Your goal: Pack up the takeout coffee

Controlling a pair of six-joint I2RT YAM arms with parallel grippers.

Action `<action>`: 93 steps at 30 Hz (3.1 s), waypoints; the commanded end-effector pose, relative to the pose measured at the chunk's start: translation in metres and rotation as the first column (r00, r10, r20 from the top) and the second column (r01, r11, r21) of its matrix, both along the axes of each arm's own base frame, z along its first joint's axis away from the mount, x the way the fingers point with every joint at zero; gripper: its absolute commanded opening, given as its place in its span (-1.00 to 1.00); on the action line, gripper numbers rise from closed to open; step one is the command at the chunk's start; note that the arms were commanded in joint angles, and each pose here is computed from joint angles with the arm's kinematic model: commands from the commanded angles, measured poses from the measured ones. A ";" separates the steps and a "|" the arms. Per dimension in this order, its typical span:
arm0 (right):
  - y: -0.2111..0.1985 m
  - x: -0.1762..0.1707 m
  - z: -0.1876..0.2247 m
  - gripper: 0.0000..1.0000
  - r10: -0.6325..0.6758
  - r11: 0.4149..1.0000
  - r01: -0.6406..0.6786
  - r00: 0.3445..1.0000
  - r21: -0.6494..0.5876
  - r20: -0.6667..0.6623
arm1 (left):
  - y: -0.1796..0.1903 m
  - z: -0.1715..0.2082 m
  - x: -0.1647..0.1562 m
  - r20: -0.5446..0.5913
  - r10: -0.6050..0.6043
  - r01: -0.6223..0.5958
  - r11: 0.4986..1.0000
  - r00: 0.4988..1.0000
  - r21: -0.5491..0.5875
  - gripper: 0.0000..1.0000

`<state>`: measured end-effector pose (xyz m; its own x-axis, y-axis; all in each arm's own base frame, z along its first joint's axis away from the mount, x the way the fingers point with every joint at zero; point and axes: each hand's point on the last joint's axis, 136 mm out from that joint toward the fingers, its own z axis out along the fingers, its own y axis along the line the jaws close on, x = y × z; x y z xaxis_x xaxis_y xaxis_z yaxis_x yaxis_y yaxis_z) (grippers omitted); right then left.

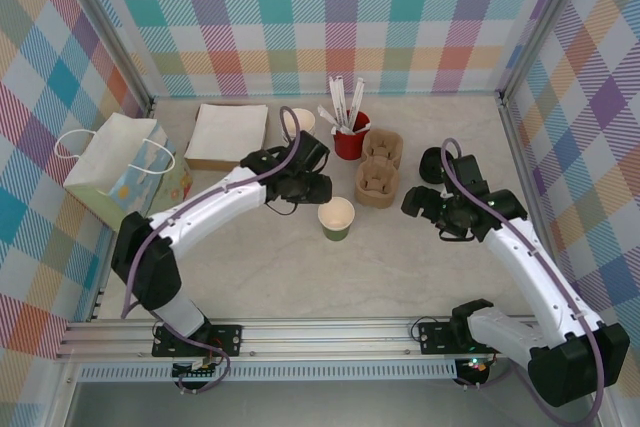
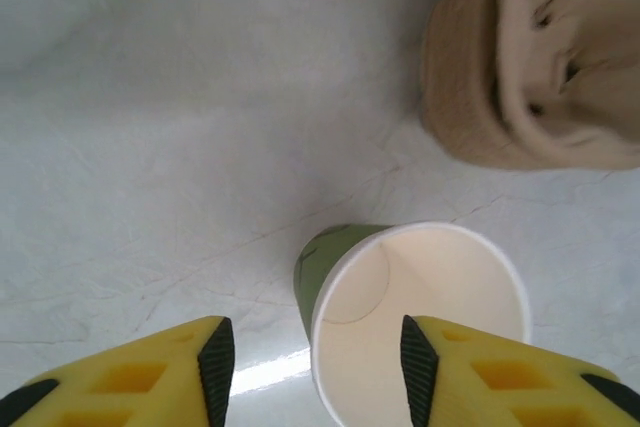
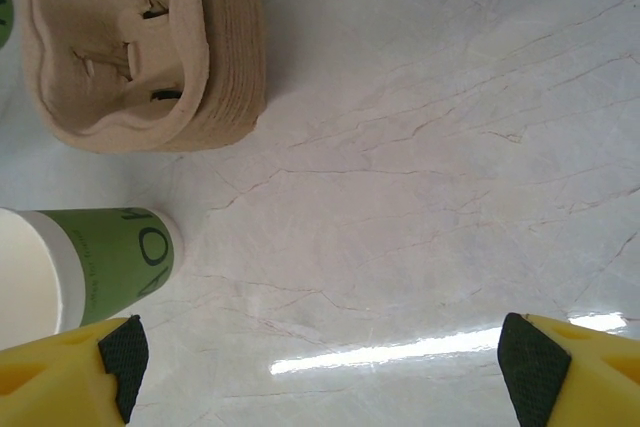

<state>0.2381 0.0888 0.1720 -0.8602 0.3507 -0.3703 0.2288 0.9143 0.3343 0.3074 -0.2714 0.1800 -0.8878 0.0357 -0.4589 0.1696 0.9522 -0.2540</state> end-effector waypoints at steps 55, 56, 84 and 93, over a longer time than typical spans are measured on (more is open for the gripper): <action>-0.044 0.201 -0.074 0.13 0.261 0.914 -0.314 0.940 -0.256 -0.221 | 0.122 0.133 -0.014 0.523 0.277 -0.239 0.961 0.806 -0.140 0.98; -0.044 0.201 -0.076 0.10 0.261 0.913 -0.316 0.939 -0.258 -0.226 | 0.123 0.133 -0.014 0.524 0.282 -0.244 0.959 0.804 -0.143 0.98; -0.042 0.210 -0.095 -0.51 0.271 0.909 -0.338 0.924 -0.243 -0.271 | 0.127 0.131 -0.013 0.522 0.298 -0.261 0.954 0.799 -0.146 0.98; -0.042 0.208 -0.090 -0.70 0.264 0.914 -0.328 0.928 -0.241 -0.262 | 0.127 0.132 -0.014 0.521 0.297 -0.257 0.955 0.800 -0.150 0.98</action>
<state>0.4470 0.0483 0.0783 -0.9769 -0.0263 -0.2119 -0.0324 0.9991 0.0256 0.2938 -0.1523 0.3117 -0.4806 -0.2060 -0.8524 0.0514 0.9637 -0.2618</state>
